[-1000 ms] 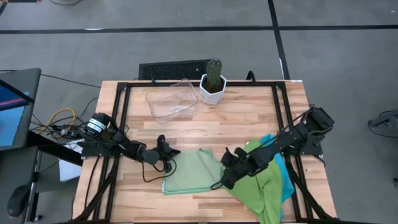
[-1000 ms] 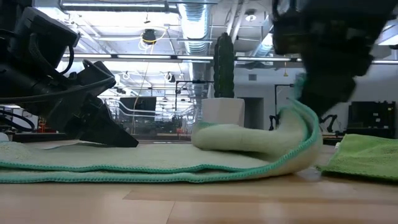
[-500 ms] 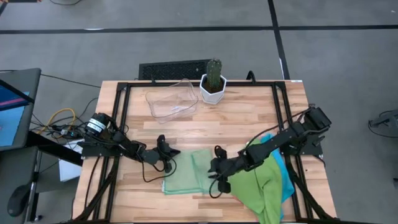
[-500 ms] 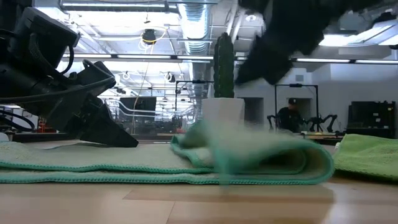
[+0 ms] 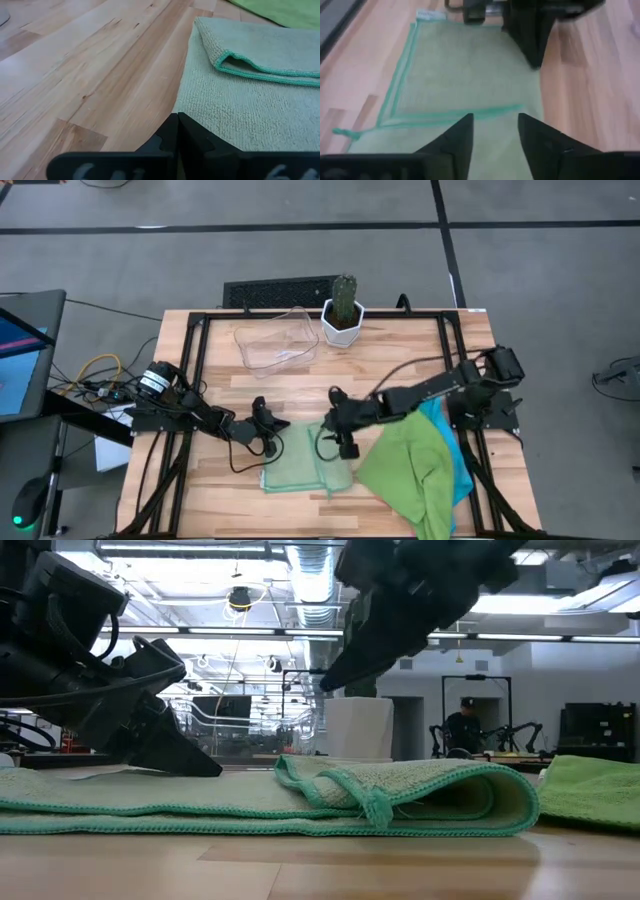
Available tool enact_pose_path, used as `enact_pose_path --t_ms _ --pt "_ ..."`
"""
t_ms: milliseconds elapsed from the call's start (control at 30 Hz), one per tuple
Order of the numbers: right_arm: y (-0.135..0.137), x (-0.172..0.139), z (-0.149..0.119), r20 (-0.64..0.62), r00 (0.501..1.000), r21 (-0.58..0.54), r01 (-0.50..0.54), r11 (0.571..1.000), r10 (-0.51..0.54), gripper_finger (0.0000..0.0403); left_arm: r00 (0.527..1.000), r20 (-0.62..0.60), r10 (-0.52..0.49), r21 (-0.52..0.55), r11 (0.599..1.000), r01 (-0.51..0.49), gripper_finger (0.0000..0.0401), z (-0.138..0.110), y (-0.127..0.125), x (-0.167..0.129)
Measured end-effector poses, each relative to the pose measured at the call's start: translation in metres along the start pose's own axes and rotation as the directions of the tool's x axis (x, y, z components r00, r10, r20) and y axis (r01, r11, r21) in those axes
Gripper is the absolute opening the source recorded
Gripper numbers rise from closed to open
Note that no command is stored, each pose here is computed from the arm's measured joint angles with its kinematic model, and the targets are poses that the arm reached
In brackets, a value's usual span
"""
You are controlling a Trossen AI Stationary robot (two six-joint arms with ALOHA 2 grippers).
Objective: Fold microfiber towels
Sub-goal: Fold the light green microfiber towel
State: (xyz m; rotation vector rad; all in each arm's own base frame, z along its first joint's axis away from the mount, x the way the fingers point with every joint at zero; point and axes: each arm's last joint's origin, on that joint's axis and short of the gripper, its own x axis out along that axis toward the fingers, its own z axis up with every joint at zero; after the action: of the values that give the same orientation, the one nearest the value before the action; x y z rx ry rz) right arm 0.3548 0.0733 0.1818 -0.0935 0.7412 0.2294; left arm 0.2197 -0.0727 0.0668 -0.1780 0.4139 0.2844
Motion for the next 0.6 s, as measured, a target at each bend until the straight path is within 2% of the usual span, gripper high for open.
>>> enact_pose_path --t_ms 100,200,333,600 --pt "-0.014 0.013 -0.001 -0.022 0.999 -0.049 -0.03 0.998 0.029 0.0216 1.0 -0.004 0.003 0.001 1.0 -0.003 0.0 0.0 0.0 0.0" --pt "-0.022 0.029 -0.002 -0.042 0.996 -0.09 -0.079 0.993 0.076 0.0223 1.0 -0.007 0.005 0.003 1.0 -0.005 0.0 -0.001 0.0 0.0" --pt "-0.033 0.05 -0.005 -0.084 0.993 -0.109 -0.087 0.99 0.078 0.0215 1.0 -0.013 0.009 0.008 1.0 -0.009 0.0 -0.001 0.001 0.0" --pt "-0.048 0.055 -0.004 -0.126 0.989 -0.119 -0.097 0.988 0.081 0.0193 1.0 -0.021 0.017 0.016 1.0 -0.016 0.0 -0.002 0.001 0.0"
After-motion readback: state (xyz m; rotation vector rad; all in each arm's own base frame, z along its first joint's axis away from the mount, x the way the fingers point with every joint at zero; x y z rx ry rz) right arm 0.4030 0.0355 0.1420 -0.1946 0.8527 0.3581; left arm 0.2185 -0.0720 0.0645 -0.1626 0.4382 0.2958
